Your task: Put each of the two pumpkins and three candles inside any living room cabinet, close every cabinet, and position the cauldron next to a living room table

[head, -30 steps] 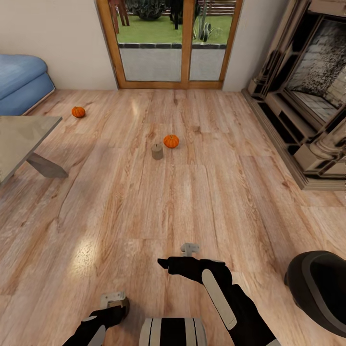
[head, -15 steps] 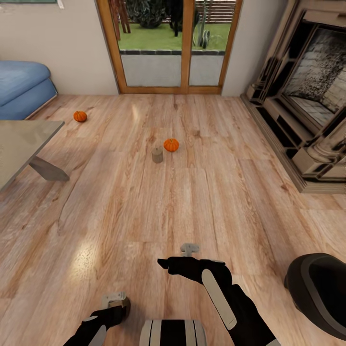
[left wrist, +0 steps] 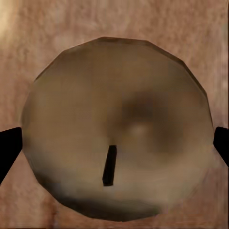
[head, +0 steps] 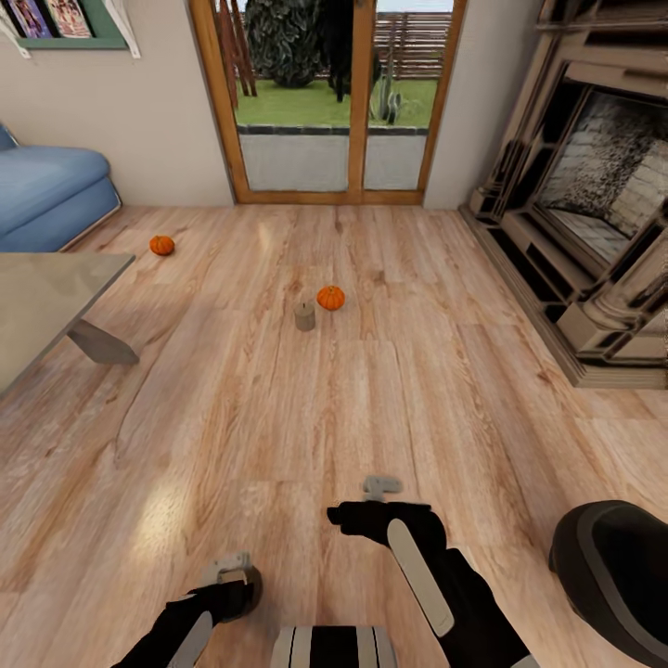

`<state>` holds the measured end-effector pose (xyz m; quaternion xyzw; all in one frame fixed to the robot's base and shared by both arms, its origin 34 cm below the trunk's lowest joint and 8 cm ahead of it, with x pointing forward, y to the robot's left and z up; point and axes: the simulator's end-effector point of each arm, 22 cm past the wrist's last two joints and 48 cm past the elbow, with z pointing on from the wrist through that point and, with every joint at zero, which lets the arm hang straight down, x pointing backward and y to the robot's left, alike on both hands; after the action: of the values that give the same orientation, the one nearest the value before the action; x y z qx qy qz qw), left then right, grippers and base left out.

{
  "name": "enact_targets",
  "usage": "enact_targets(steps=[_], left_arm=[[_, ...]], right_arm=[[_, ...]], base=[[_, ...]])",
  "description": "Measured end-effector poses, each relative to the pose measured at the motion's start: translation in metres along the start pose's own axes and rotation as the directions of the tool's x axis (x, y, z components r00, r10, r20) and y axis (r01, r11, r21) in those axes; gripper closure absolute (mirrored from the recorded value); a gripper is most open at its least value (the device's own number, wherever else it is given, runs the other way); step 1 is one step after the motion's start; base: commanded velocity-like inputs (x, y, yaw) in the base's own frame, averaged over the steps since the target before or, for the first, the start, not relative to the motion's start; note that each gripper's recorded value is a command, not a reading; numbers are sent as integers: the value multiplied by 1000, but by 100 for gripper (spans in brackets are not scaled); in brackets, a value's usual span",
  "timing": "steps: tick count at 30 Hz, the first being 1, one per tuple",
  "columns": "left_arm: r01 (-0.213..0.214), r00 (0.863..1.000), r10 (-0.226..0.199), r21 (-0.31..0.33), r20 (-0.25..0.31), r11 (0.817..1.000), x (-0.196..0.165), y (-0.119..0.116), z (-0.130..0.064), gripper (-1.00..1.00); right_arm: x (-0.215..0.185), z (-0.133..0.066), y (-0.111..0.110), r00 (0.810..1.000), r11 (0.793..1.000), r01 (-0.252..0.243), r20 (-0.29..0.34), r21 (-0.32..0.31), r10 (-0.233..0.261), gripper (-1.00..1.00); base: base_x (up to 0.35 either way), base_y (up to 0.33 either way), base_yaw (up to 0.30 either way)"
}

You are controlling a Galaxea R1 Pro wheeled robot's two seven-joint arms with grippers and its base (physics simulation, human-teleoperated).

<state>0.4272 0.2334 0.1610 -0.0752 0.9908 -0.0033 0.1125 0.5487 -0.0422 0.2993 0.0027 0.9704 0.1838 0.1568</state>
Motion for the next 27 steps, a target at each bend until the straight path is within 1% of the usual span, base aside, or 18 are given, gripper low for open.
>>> enact_targets(steps=[1, 2, 4, 7, 8, 9, 10, 13, 16, 20, 22, 24, 27], left_arm=[[-6, 1000, 6, 12, 0, 1000, -8, -4, -5, 100], [-8, 1000, 8, 18, 2, 1000, -14, -6, -10, 100], [1, 1000, -1, 24, 7, 1000, -26, -5, -17, 100], [56, 998, -56, 9, -30, 998, -33, 14, -25, 100], [97, 993, -97, -5, -61, 995, -32, 28, -29, 100], [109, 991, -110, -13, -76, 994, -32, 35, -31, 100], [128, 988, -128, -3, -87, 992, -34, 35, -35, 100], [126, 987, -125, 9, -105, 992, -43, 35, -48, 100], [120, 988, -118, 16, -95, 993, -51, 32, -56, 100], [118, 990, -116, 19, -74, 993, -60, 33, -64, 100], [117, 991, -116, 15, -64, 993, -64, 36, -67, 100], [111, 992, -110, 3, -60, 994, -67, 45, -71, 100], [106, 993, -106, 4, -51, 994, -73, 48, -77, 100]], right_arm=[[0, -3, -10, 1000, 998, 7, -7, 55, -7, -100], [0, -5, -15, 1000, 996, 12, -11, 83, -11, -100], [0, -9, -20, 1000, 993, 20, -16, 116, -18, -100], [-2, -14, -21, 1000, 991, 27, -15, 134, -25, -100], [-2, -16, -21, 999, 990, 31, -20, 136, -29, -100], [-2, -17, -20, 999, 990, 36, -24, 137, -33, -100], [-2, -19, -20, 999, 990, 39, -27, 137, -36, -100], [-3, -24, -18, 999, 990, 44, -27, 136, -41, -100], [-7, -29, -15, 999, 990, 46, -17, 132, -44, -100], [-28, -45, -6, 998, 992, 47, 41, 117, -52, -100], [-33, -51, -1, 997, 993, 50, 57, 109, -56, -100], [-36, -54, 0, 996, 993, 53, 65, 110, -60, -100], [-40, -59, 1, 995, 992, 59, 76, 116, -68, -100]], base=[[0, 0, 0], [0, 0, 0], [0, 0, 0], [0, 0, 0], [0, 0, 0], [0, 0, 0], [0, 0, 0], [0, 0, 0], [0, 0, 0], [0, 0, 0], [0, 0, 0], [0, 0, 0], [0, 0, 0]])
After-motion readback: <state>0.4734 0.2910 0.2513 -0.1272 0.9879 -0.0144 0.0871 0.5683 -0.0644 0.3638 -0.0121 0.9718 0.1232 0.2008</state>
